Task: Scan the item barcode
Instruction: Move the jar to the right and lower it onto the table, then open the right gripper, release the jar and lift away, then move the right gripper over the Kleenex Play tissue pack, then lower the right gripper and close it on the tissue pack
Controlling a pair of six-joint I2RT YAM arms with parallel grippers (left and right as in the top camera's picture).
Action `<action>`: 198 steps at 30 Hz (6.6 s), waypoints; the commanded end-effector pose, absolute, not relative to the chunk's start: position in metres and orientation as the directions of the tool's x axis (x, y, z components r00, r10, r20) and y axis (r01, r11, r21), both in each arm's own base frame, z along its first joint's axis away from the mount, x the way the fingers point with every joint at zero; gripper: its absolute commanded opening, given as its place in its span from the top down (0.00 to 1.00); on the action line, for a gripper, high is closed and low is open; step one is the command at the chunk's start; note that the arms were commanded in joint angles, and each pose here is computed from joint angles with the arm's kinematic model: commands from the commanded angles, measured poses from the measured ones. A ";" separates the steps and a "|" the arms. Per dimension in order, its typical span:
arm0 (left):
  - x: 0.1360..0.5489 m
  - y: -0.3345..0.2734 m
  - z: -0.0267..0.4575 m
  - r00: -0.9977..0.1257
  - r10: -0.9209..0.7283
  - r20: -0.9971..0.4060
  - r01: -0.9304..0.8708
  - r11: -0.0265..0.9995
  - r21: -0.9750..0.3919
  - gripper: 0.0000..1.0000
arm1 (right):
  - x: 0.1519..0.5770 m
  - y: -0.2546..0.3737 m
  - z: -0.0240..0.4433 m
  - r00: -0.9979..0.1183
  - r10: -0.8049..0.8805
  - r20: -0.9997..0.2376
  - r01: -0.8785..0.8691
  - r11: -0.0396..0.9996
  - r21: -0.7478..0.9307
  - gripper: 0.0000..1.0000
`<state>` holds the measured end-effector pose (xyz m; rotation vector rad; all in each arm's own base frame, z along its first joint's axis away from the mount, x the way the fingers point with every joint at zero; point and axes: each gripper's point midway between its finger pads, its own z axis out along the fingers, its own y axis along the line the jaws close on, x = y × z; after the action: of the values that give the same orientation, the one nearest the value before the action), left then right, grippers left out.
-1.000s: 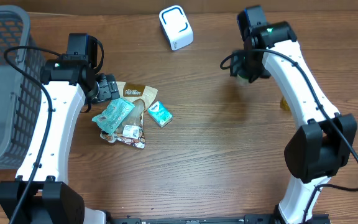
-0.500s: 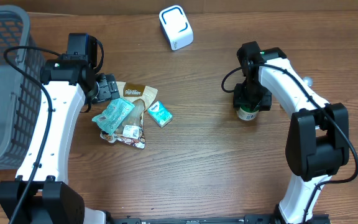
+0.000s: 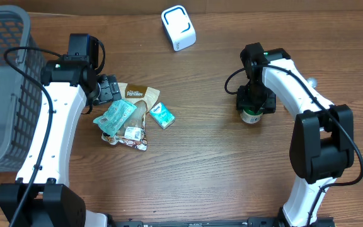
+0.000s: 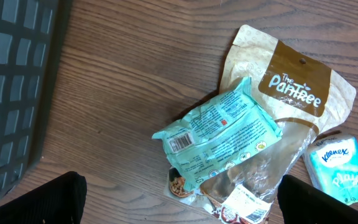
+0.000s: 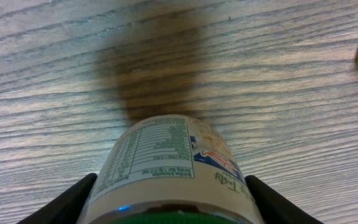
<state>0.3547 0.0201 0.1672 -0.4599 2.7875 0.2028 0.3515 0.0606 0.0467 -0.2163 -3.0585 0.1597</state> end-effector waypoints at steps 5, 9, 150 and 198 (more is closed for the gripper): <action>0.357 0.019 0.169 -0.897 -0.296 -0.328 -0.341 0.936 0.085 0.01 | 0.346 0.059 0.048 -0.986 0.152 0.074 0.143 0.984 -0.108 0.34; 0.357 0.019 0.169 -0.897 -0.297 -0.328 -0.341 0.936 0.085 0.00 | 0.340 0.057 0.038 -0.984 0.153 0.090 0.142 0.983 -0.115 0.33; 0.357 0.019 0.169 -0.897 -0.297 -0.328 -0.341 0.936 0.085 0.00 | 0.309 0.365 0.020 -0.916 -0.258 -0.306 -0.358 0.871 0.336 0.96; 0.357 0.019 0.169 -0.897 -0.296 -0.328 -0.341 0.936 0.085 0.00 | 0.402 0.319 0.049 -0.951 0.068 -0.303 -0.084 0.882 0.464 0.74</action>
<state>0.3547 0.0201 0.1672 -0.4599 2.7875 0.2028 0.4056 0.3067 0.0413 -0.0075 -3.3582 -0.8126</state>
